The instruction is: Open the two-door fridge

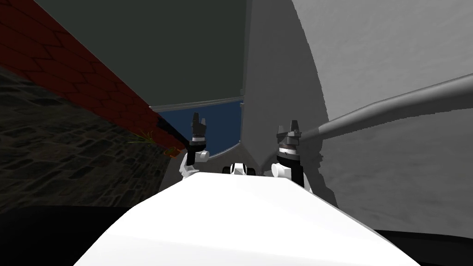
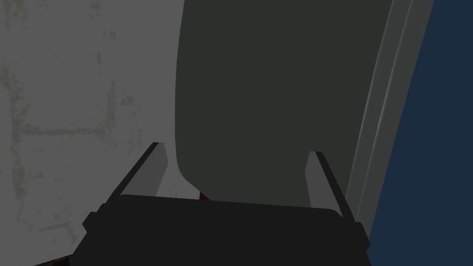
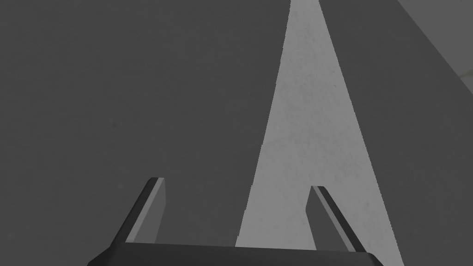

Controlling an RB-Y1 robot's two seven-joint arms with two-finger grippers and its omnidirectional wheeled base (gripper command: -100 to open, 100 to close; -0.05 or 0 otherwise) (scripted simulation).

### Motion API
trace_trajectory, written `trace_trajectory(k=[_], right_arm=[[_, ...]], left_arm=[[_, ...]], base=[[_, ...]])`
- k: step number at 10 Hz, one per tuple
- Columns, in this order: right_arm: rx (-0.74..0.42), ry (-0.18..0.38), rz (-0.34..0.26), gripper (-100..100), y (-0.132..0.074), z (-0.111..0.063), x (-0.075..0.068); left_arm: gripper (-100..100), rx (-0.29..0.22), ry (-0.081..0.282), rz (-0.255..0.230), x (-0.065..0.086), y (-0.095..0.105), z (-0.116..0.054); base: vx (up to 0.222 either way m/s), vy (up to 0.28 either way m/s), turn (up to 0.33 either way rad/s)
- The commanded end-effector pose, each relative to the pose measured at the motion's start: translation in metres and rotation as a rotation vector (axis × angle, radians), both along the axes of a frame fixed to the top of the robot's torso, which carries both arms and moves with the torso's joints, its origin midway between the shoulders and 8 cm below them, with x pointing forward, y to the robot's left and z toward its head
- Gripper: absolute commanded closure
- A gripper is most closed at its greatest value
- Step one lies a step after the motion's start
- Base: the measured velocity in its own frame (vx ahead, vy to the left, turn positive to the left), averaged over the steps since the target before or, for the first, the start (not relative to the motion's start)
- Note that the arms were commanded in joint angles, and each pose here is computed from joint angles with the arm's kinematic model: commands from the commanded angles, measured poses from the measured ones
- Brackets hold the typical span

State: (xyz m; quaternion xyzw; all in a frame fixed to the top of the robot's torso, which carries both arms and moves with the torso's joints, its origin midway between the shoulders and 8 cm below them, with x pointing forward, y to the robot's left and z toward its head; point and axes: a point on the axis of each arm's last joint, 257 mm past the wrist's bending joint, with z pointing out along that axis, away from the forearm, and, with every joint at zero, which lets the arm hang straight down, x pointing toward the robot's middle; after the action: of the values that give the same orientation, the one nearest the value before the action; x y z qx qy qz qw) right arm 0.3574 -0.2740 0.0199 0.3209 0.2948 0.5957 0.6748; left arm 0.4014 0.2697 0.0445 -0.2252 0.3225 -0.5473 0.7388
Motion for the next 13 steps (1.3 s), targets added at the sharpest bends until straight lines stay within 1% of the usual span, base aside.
trace_trajectory(k=[1, 2, 3, 4, 5, 6, 7, 8, 9, 10, 11, 12, 13], right_arm=[[0.000, 0.000, 0.000, 0, 0.000, 0.000, 0.000], [0.000, 0.000, 0.000, 0, 0.000, 0.000, 0.000], [0.000, 0.000, 0.000, 0, 0.000, 0.000, 0.000], [0.000, 0.000, 0.000, 0, 0.000, 0.000, 0.000], [0.000, 0.000, 0.000, 0, 0.000, 0.000, 0.000], [0.000, 0.000, 0.000, 0, 0.000, 0.000, 0.000], [0.000, 0.000, 0.000, 0, 0.000, 0.000, 0.000], [0.000, 0.000, 0.000, 0, 0.000, 0.000, 0.000], [0.000, 0.000, 0.000, 0, 0.000, 0.000, 0.000], [0.000, 0.000, 0.000, 0, 0.000, 0.000, 0.000], [0.000, 0.000, 0.000, 0, 0.000, 0.000, 0.000], [0.000, 0.000, 0.000, 0, 0.000, 0.000, 0.000], [0.000, 0.000, 0.000, 0, 0.000, 0.000, 0.000]], left_arm=[[-100, 0.018, 0.017, 0.002, 0.021, -0.005, 0.001], [-100, 0.018, 0.008, -0.001, 0.021, -0.007, 0.005], [-100, 0.031, 0.032, 0.005, 0.035, -0.009, 0.000], [-100, 0.031, 0.017, 0.000, 0.036, -0.011, 0.007], [-100, 0.044, 0.048, 0.008, 0.050, -0.012, -0.001], [-100, 0.044, 0.027, 0.001, 0.051, -0.016, 0.009], [-100, 0.058, 0.060, 0.010, 0.066, -0.017, 0.001], [-100, 0.058, 0.037, 0.002, 0.067, -0.021, 0.011], [-100, 0.073, 0.066, 0.009, 0.082, -0.024, 0.007], [-100, 0.073, 0.048, 0.004, 0.083, -0.027, 0.015], [-100, 0.089, 0.084, 0.013, 0.098, -0.029, 0.007], [-100, 0.090, 0.059, 0.006, 0.099, -0.033, 0.019], [-100, 0.107, 0.099, 0.017, 0.114, -0.035, 0.010]], base=[[0.023, 0.009, -0.044], [0.020, 0.013, -0.021], [0.023, 0.022, -0.030], [0.021, 0.022, -0.028], [0.027, 0.025, -0.044], [0.024, 0.022, -0.033], [0.029, 0.020, -0.044], [0.027, 0.017, -0.027], [0.031, 0.024, -0.056], [0.023, 0.021, -0.023], [0.024, 0.021, -0.044], [0.023, 0.021, -0.029], [0.034, 0.026, -0.056]])
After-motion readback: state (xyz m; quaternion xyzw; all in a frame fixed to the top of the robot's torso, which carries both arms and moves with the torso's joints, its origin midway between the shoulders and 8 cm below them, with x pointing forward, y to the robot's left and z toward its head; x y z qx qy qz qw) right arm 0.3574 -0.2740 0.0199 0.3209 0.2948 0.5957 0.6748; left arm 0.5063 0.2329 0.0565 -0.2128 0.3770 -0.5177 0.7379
